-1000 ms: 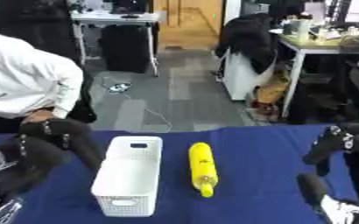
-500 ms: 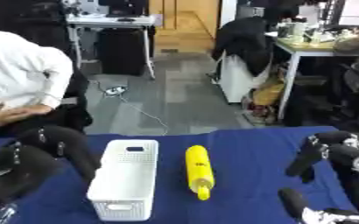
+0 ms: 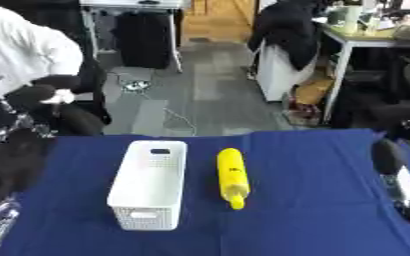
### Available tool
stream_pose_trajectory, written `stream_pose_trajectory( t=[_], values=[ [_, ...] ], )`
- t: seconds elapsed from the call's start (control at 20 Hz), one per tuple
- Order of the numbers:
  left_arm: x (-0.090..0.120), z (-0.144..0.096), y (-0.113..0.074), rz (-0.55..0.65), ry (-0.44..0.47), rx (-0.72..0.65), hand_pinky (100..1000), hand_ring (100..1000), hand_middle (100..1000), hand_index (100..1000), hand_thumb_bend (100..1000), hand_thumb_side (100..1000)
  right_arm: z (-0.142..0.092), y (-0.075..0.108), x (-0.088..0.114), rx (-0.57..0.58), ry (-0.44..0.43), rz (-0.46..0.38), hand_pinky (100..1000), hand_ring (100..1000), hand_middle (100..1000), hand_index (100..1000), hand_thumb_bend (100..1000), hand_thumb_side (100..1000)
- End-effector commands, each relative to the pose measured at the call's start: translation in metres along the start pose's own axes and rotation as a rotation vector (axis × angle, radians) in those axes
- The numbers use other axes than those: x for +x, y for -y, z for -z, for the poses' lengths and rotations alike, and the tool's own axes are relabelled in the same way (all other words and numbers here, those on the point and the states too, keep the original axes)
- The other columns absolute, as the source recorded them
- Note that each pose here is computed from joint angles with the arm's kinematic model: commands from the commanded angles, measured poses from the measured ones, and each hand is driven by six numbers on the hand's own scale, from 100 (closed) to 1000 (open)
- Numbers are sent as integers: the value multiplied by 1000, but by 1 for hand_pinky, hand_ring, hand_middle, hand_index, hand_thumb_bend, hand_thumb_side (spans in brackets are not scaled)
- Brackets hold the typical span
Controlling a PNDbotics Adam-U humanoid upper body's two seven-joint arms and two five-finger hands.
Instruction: Pick up objects on the table and place them in the box.
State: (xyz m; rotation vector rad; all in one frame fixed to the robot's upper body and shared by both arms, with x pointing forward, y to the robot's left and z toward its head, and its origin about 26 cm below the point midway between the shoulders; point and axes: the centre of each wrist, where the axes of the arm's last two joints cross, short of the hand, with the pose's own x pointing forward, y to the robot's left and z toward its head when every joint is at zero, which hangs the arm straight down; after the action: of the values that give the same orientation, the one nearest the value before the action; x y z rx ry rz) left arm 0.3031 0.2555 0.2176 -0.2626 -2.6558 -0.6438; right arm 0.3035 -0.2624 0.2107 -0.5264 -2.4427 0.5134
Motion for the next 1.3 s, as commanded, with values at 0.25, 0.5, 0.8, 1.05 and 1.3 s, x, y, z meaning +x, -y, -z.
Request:
stream_pose_trajectory(
  t=[0.25,0.5,0.8,1.05,1.3],
  values=[
    [4,6,1,25,17,10,659,585,886,899,243,842,3,2,5,53,-111,-117,423,410,599,746,445,676],
    [4,8,0,21,23,-2,660,585,887,898,240,841,6,4,6,53,-136,-164,425,413,599,741,449,670],
    [6,14,-2,25,56,-7,665,590,883,895,239,835,6,6,6,58,-194,-249,472,438,628,743,455,675],
    [5,12,-1,25,50,-12,663,588,884,896,237,837,5,5,6,90,-247,-287,562,469,672,768,435,722],
    [4,8,0,25,34,-15,663,586,885,897,236,837,4,-1,6,153,-331,-319,694,553,747,845,387,725]
  ],
)
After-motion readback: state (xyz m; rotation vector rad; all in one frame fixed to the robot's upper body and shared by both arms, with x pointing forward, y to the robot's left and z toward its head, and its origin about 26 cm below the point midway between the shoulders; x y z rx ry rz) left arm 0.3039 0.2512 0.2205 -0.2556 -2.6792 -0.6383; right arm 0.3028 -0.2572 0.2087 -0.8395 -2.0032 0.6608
